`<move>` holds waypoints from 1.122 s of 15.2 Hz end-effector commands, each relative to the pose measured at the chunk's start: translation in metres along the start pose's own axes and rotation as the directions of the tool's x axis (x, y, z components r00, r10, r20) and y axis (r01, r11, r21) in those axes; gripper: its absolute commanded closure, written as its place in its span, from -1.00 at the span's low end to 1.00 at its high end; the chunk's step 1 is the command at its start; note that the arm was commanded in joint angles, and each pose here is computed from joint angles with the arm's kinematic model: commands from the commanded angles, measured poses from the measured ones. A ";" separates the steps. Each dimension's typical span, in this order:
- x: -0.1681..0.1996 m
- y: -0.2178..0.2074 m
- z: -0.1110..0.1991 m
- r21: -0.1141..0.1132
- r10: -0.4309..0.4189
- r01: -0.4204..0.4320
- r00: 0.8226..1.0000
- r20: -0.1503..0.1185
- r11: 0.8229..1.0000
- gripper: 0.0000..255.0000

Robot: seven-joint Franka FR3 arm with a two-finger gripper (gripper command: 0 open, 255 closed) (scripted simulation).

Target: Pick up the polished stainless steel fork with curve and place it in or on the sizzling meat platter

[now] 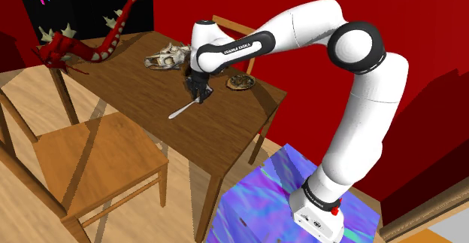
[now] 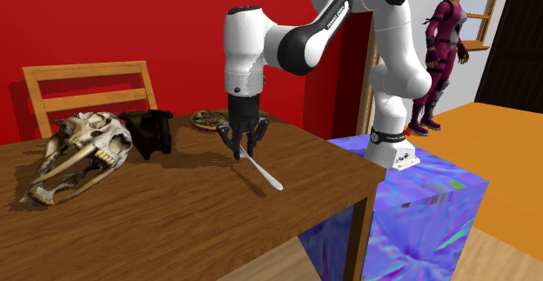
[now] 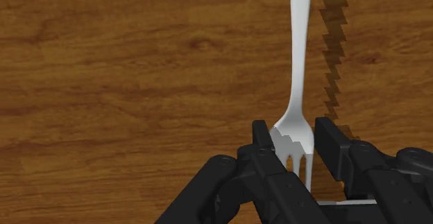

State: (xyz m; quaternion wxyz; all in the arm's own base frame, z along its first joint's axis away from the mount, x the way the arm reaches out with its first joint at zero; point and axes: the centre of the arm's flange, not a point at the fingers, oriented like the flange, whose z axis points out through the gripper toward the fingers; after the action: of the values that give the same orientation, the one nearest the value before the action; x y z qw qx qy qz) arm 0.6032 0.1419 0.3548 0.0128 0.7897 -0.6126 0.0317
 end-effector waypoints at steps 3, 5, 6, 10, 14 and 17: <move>0.001 0.000 -0.020 0.000 0.000 0.000 1.000 0.000 1.000 1.00; 0.001 -0.001 -0.031 0.000 0.000 0.000 1.000 0.000 1.000 1.00; 0.002 -0.001 -0.036 0.000 0.000 0.000 1.000 0.000 1.000 1.00; 0.003 -0.001 -0.057 0.000 0.000 0.000 1.000 0.000 1.000 1.00; 0.005 -0.002 -0.078 0.000 0.000 0.000 1.000 0.000 1.000 1.00; 0.006 -0.002 -0.094 0.000 0.000 0.000 1.000 0.000 1.000 1.00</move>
State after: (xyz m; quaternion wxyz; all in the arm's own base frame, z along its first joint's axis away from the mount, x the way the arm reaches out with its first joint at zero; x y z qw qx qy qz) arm 0.6036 0.1427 0.4437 0.0125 0.7896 -0.6126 0.0319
